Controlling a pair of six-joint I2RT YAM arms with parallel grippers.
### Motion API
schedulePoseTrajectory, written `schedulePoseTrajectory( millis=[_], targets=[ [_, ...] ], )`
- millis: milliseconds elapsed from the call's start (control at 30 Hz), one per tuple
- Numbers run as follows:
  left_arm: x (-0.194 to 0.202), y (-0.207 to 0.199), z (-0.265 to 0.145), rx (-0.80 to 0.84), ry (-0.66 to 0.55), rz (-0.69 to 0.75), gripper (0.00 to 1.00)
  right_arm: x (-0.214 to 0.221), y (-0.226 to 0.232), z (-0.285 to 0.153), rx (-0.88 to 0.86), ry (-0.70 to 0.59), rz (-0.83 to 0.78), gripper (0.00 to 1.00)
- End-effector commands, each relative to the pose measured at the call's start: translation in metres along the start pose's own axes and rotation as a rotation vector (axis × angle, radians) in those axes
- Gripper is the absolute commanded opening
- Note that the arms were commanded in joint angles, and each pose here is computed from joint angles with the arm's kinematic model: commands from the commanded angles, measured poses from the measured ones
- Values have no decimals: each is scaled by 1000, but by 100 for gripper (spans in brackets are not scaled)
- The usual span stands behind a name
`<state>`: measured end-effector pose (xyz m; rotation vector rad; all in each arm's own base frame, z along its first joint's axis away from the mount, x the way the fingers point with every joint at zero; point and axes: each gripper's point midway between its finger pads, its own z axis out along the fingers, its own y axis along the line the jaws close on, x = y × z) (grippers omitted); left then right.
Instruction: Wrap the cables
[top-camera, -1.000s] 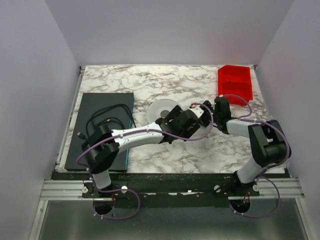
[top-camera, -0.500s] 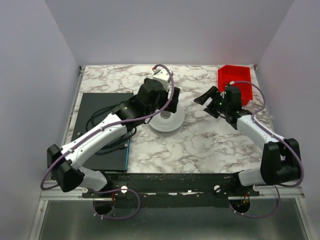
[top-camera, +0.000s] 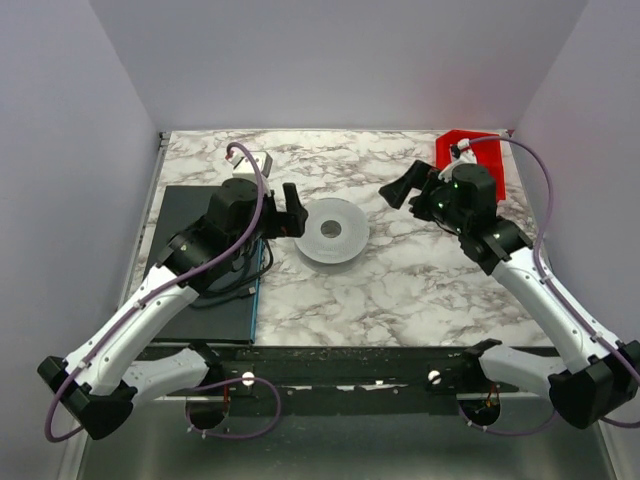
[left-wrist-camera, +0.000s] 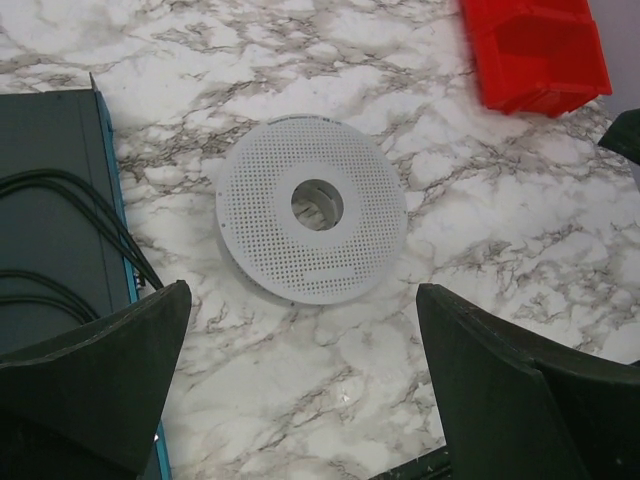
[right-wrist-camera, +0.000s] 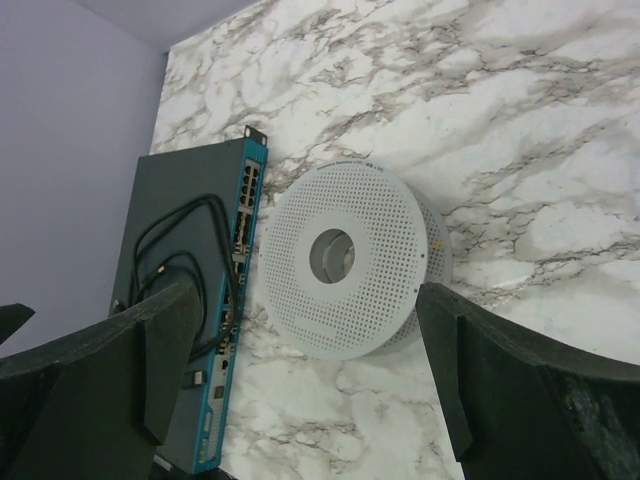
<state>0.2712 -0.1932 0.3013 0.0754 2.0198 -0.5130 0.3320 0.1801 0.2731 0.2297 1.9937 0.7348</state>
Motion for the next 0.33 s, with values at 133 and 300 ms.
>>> schedulePoseTrajectory(
  millis=[133, 300],
  targets=[
    [15, 22, -10, -57, 9, -55, 99, -10, -10, -15, 83, -34, -70, 100],
    [16, 24, -9, -57, -4, -79, 99, -8, -11, -17, 81, -33, -67, 100]
  ],
)
